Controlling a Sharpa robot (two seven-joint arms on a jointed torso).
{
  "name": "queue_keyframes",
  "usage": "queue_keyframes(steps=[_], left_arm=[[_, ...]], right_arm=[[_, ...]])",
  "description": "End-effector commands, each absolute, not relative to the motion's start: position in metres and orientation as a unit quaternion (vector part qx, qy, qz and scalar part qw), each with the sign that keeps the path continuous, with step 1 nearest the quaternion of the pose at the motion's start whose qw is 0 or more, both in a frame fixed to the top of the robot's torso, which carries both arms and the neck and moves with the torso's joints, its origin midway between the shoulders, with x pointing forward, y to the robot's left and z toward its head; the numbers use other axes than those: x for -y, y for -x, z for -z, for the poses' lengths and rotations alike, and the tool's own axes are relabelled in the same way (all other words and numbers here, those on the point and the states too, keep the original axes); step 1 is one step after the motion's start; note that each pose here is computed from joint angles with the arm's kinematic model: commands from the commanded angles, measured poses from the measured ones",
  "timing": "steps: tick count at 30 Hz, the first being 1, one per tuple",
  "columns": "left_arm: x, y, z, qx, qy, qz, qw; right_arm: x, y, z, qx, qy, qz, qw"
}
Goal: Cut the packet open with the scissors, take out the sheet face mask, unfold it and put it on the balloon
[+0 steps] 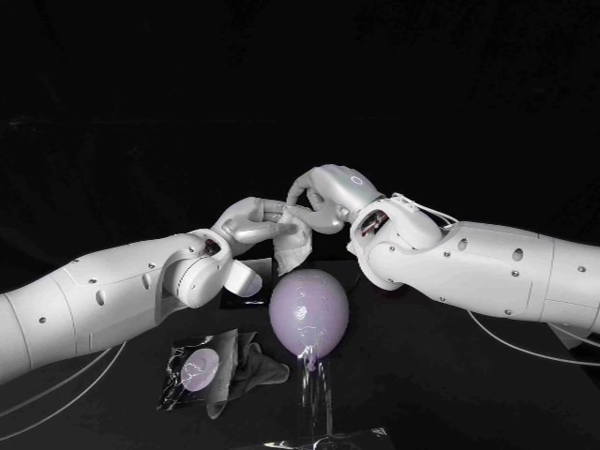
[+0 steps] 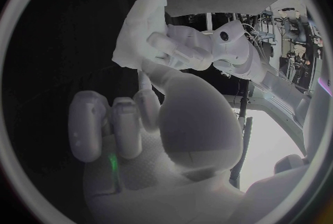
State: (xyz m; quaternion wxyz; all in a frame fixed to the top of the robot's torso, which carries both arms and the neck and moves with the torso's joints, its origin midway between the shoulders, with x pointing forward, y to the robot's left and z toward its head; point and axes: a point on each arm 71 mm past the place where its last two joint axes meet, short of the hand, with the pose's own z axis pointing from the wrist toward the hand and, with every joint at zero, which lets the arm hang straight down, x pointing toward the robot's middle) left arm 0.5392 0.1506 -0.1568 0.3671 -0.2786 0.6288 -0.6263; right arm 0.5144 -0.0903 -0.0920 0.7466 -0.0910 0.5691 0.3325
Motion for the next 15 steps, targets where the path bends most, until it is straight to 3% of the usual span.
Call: queue_keyframes(steps=[1,15], left_arm=[[-0.1471,-0.5383,0.1523,-0.622,0.269,0.638,0.368],[-0.1480,-0.5385,0.1527,-0.624,0.269,0.635,0.367]], right_arm=[[0.0910,-0.5138,0.0936,-0.570,0.093,-0.334,0.745],[0.0986,-0.5162,0.0937,-0.574,0.061,-0.349,0.738]])
